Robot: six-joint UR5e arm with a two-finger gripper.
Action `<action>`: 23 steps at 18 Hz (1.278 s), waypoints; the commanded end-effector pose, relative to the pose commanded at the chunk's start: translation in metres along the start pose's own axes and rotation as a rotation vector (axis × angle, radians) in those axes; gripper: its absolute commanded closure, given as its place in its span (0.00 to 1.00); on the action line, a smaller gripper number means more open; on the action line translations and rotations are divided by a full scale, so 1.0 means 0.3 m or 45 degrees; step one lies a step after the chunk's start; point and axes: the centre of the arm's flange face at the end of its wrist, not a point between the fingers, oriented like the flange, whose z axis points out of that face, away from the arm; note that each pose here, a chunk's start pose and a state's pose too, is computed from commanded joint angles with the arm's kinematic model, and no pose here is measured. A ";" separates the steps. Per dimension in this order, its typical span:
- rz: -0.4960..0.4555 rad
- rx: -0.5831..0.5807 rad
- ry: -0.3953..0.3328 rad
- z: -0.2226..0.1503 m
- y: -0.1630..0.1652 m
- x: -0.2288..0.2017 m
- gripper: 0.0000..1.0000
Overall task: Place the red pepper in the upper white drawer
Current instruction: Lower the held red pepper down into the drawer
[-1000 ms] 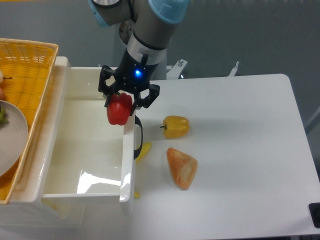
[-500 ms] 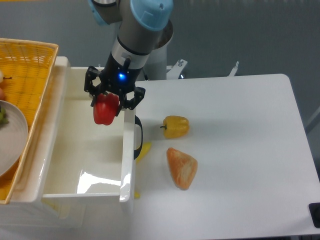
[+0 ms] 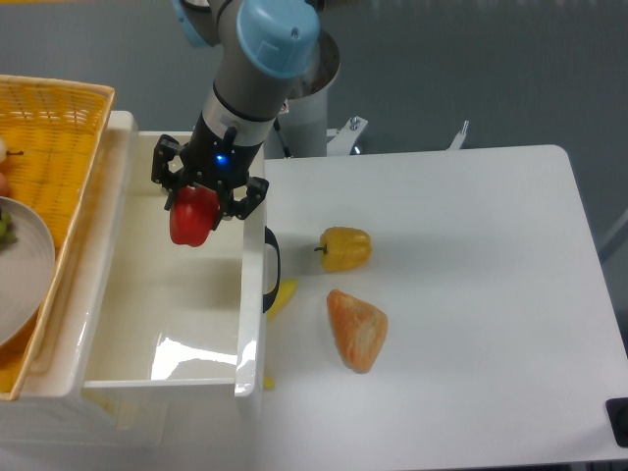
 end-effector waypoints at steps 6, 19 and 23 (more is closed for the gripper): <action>0.002 -0.012 0.004 0.021 -0.005 -0.009 0.51; 0.030 -0.019 0.011 0.042 -0.018 0.021 0.51; 0.042 -0.026 0.018 0.059 -0.029 0.031 0.51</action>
